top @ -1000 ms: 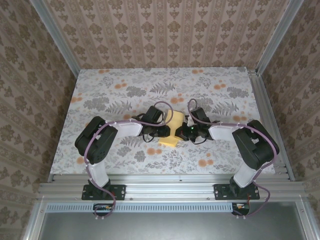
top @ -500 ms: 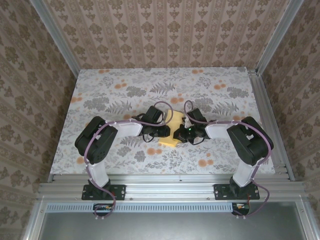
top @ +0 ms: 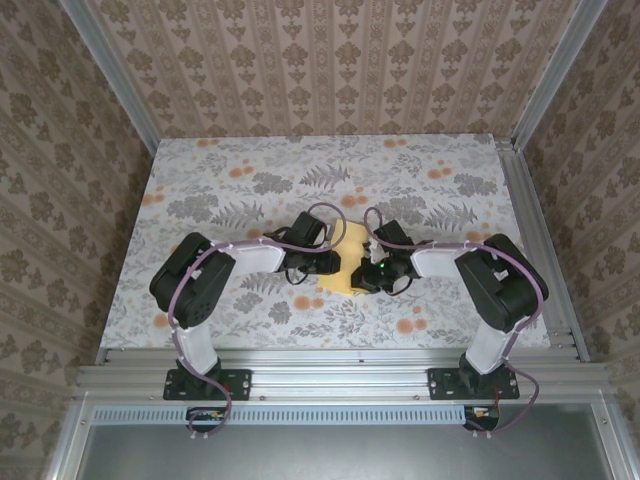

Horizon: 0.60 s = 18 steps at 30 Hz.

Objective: Fold a paper plane with a square sheet of paper (pick it up from the middle)
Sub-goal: First fold in half a square sheet of paper at the center of the table.

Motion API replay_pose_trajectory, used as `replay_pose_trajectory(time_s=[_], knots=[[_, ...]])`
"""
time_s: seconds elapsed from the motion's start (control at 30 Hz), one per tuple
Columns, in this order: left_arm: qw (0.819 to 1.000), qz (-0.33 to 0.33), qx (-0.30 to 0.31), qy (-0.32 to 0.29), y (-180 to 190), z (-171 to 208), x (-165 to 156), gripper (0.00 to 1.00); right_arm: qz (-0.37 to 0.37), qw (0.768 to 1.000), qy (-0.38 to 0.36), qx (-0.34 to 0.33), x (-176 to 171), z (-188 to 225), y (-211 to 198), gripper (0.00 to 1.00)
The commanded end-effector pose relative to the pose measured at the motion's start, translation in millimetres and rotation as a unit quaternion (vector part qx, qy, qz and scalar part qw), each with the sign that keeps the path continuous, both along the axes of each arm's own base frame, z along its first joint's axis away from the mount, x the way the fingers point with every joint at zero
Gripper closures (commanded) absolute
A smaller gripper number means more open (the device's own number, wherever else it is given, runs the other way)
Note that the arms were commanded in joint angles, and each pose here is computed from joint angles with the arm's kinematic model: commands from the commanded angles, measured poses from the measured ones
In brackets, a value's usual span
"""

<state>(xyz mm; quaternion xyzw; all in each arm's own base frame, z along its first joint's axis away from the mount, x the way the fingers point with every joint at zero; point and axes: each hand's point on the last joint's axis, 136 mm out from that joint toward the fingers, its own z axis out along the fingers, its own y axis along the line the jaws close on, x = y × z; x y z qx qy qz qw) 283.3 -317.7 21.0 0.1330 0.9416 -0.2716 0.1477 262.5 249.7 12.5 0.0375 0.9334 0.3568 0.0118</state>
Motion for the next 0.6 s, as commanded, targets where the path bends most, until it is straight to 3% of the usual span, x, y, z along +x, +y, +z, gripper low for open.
replay_pose_trajectory(time_s=[0.0, 0.2, 0.37, 0.57], knots=[[0.993, 0.013, 0.096, 0.071, 39.9, -50.7, -31.7, 0.71, 0.011, 0.997, 0.056, -0.047, -37.1, -15.5, -20.8, 0.90], [0.993, 0.013, 0.091, 0.069, 37.8, -49.9, -30.5, 0.71, 0.002, 1.000, 0.026, 0.003, -23.0, 26.0, -4.9, 0.90], [0.994, 0.014, 0.090, 0.067, 37.6, -48.6, -30.1, 0.71, -0.038, 0.997, -0.009, 0.068, 9.2, 49.8, 17.1, 0.91], [0.994, 0.013, 0.090, 0.067, 38.0, -48.2, -31.2, 0.71, -0.034, 0.998, 0.004, 0.055, 15.0, 29.1, 22.5, 0.91]])
